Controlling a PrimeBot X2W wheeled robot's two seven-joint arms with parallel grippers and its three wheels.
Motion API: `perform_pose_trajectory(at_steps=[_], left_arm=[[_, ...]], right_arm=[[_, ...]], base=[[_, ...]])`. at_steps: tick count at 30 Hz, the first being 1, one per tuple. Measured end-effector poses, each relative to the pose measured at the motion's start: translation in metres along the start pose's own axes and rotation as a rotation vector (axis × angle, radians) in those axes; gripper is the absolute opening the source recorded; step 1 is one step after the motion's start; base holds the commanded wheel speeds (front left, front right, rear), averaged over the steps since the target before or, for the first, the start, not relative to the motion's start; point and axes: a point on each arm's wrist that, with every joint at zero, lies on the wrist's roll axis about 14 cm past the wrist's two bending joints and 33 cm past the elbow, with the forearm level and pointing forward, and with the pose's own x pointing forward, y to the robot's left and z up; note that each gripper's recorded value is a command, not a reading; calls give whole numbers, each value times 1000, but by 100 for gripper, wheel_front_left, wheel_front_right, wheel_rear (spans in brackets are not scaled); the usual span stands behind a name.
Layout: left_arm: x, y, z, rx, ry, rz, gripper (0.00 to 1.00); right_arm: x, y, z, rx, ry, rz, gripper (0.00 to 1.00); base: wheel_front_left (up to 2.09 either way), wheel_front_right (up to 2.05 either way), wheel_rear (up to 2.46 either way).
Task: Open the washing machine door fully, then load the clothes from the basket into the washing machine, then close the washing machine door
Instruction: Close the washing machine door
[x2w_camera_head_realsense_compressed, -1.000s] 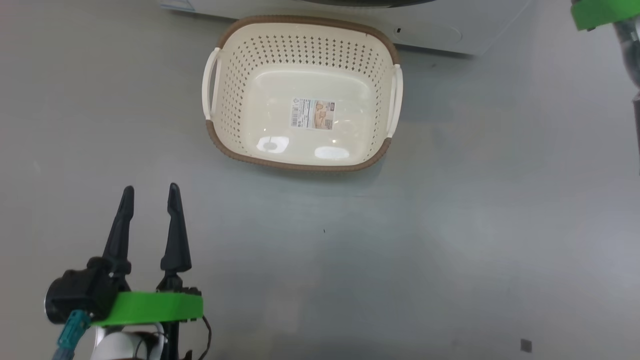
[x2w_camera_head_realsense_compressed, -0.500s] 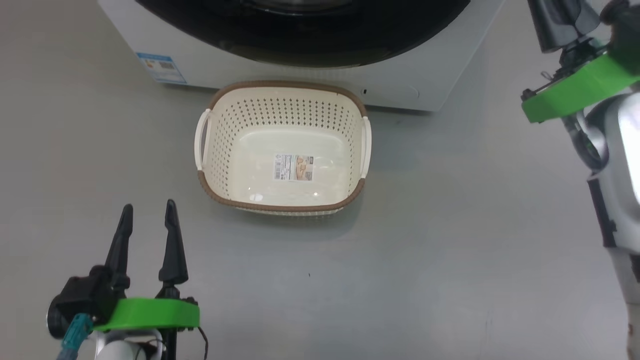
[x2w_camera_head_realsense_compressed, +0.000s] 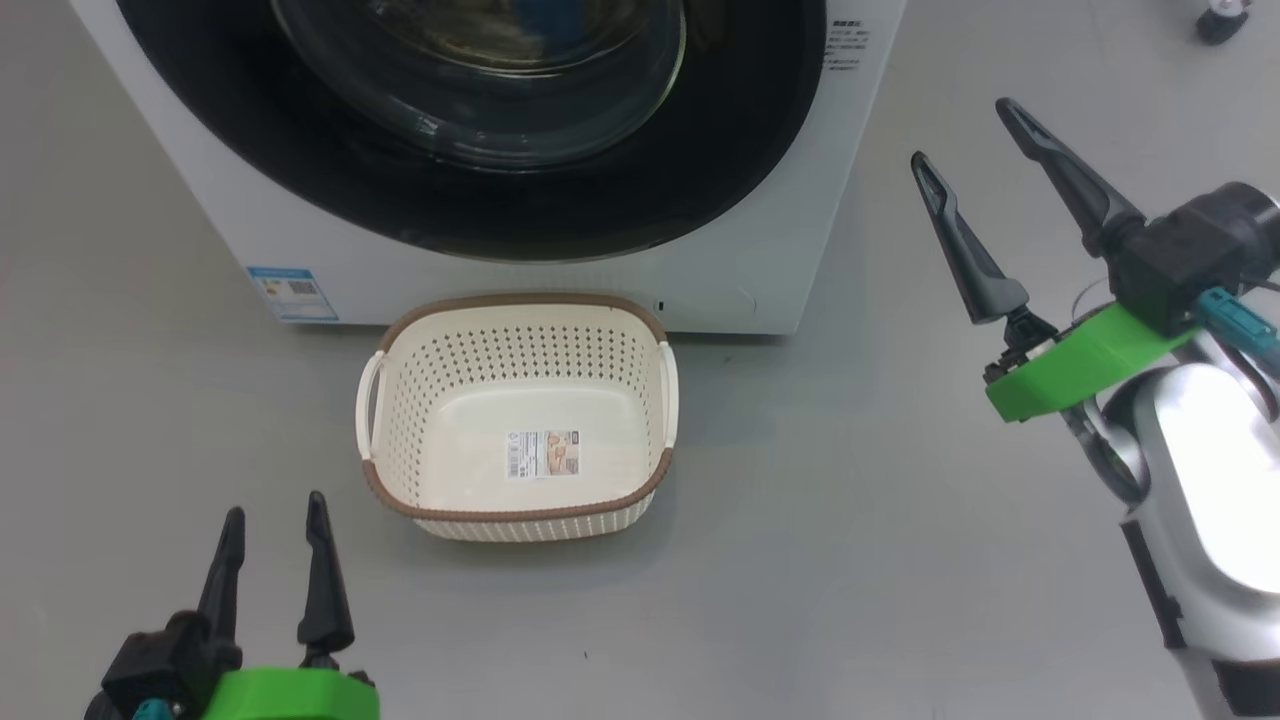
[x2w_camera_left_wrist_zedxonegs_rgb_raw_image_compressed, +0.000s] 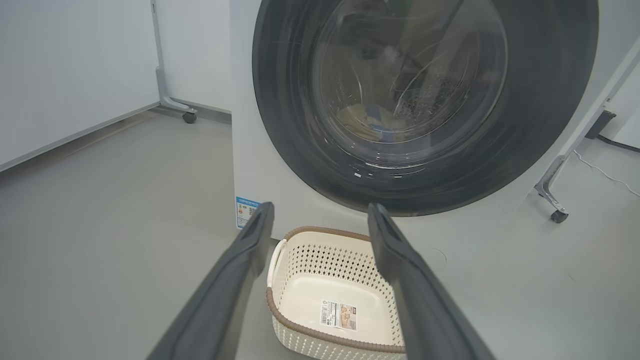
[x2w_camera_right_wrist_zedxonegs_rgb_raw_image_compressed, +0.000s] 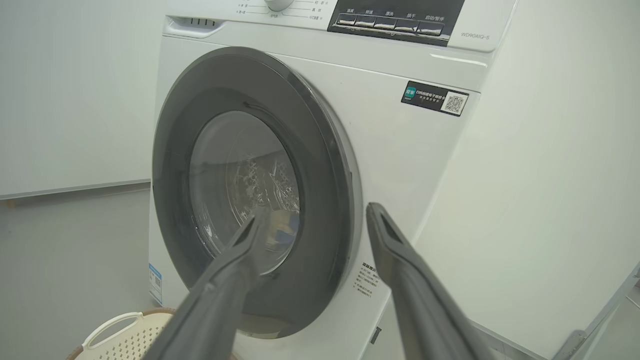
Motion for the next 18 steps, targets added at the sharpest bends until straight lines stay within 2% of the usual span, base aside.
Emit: perform_pose_trajectory(at_steps=[6,18], left_arm=[[-6,-13,5,-3,-14,-40,100],[-11,-26,13,-2,-35,-84,100]], right_arm=[[-37,-15,10,-5,7,-73,100],[-101,-34,-7,22,99,-203,100]], base=[[0,0,0],[0,0,0]])
